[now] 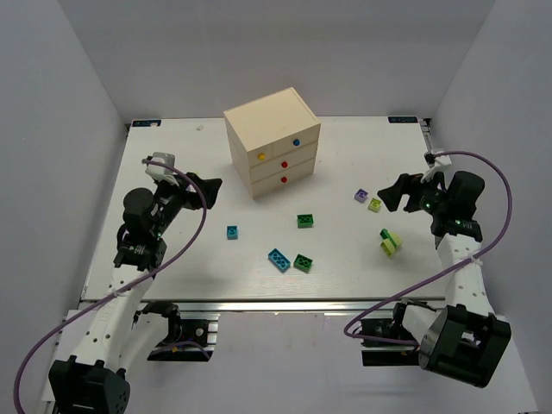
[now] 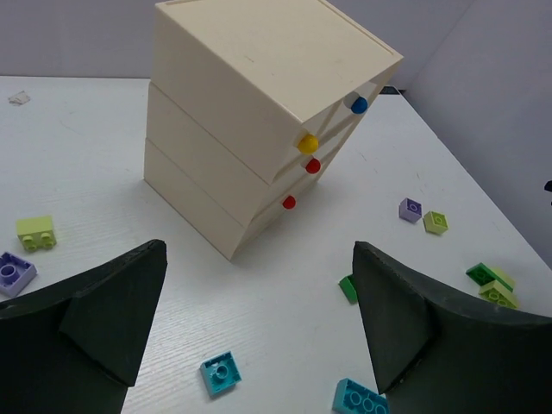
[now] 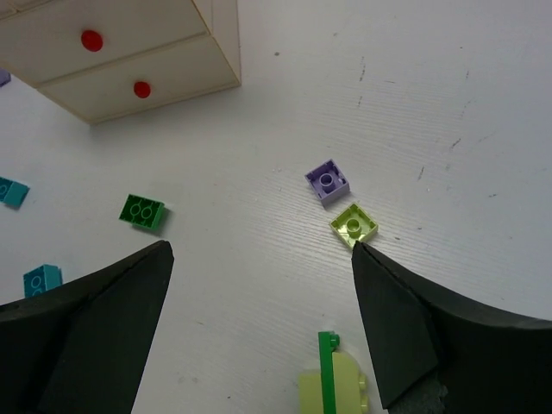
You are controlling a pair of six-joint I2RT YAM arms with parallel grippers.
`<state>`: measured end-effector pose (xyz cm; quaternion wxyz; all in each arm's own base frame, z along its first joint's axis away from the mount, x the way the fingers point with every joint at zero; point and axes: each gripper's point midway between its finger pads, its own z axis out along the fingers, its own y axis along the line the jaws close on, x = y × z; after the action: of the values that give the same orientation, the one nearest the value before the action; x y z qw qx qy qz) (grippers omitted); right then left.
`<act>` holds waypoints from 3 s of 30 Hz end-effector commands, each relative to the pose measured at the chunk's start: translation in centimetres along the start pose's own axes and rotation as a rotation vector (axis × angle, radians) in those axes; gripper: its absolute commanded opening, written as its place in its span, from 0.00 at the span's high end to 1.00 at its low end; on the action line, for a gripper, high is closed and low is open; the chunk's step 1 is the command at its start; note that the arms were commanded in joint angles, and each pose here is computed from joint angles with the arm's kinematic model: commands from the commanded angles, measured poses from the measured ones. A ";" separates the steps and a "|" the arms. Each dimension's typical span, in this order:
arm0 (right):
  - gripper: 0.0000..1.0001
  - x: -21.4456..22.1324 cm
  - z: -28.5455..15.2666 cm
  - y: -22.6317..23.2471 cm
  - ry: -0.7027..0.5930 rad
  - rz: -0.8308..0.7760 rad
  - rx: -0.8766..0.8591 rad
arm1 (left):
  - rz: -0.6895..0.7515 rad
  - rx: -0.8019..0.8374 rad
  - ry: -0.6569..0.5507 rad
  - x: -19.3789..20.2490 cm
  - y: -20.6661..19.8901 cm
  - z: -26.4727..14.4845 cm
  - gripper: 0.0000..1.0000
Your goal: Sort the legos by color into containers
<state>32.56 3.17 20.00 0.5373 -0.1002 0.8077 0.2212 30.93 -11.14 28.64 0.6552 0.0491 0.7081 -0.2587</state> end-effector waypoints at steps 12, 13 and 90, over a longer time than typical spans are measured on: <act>0.11 -1.8 2.6 6.2 0.088 -0.286 -0.269 | -0.091 0.043 0.037 0.5 -0.8 1.2 0.57; 0.11 -2.0 3.0 6.4 0.108 -0.291 -0.277 | -0.101 0.040 0.046 0.8 -0.7 1.4 0.77; 0.99 -8.1 20.6 16.6 0.019 0.045 -0.246 | -0.076 0.007 0.166 4.3 1.0 2.7 0.17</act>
<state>46.18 27.90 20.94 0.4566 -0.1349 0.8133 0.3345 33.24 -12.42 22.08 0.5621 0.0327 0.7783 -0.2779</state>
